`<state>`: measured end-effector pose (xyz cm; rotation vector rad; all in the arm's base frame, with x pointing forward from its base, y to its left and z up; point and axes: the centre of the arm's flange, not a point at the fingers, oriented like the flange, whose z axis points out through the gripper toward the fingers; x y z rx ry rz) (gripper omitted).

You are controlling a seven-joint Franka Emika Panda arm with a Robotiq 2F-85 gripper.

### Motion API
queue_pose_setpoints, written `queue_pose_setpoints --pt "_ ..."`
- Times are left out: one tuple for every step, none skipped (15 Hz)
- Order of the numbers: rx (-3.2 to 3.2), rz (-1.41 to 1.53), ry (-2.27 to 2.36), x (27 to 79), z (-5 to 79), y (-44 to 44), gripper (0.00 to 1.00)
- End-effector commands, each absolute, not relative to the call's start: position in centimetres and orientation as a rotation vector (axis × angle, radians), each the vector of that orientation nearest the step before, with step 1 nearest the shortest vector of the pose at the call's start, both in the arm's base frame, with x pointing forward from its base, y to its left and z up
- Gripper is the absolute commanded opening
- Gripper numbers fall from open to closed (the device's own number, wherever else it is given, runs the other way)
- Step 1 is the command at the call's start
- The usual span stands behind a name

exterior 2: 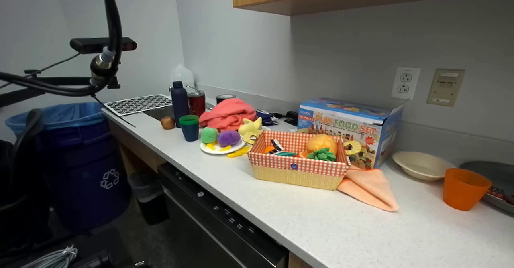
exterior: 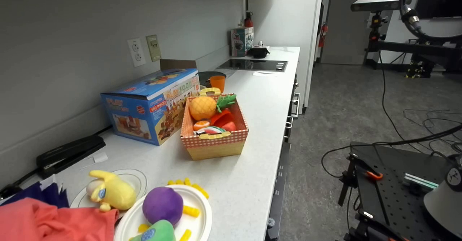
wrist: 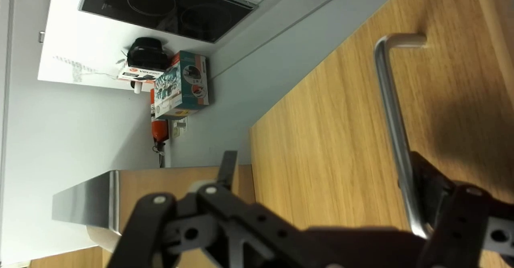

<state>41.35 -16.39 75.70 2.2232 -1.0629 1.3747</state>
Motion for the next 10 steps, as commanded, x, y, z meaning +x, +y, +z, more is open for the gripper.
queue_pose_setpoints --pt "2.081 1.317 -1.163 34.3 76.9 -19.9 1.00" --pt "2.092 1.315 -1.179 33.8 76.8 -19.9 1.00" --pt "2.092 1.326 -1.177 33.4 76.7 -20.1 1.00" --pt "2.106 1.329 -1.188 33.0 76.7 -20.2 1.00" --pt "2.110 1.336 -1.183 32.7 76.8 -20.4 1.00" --pt "2.113 1.340 -1.174 32.3 76.7 -20.5 1.00" --pt "2.116 1.347 -1.169 32.0 76.7 -20.7 1.00" --pt "2.117 1.357 -1.164 31.7 76.6 -21.0 1.00" --pt "2.117 1.370 -1.159 31.4 76.6 -21.2 1.00" --pt "2.109 1.395 -1.150 31.1 76.7 -21.3 1.00"
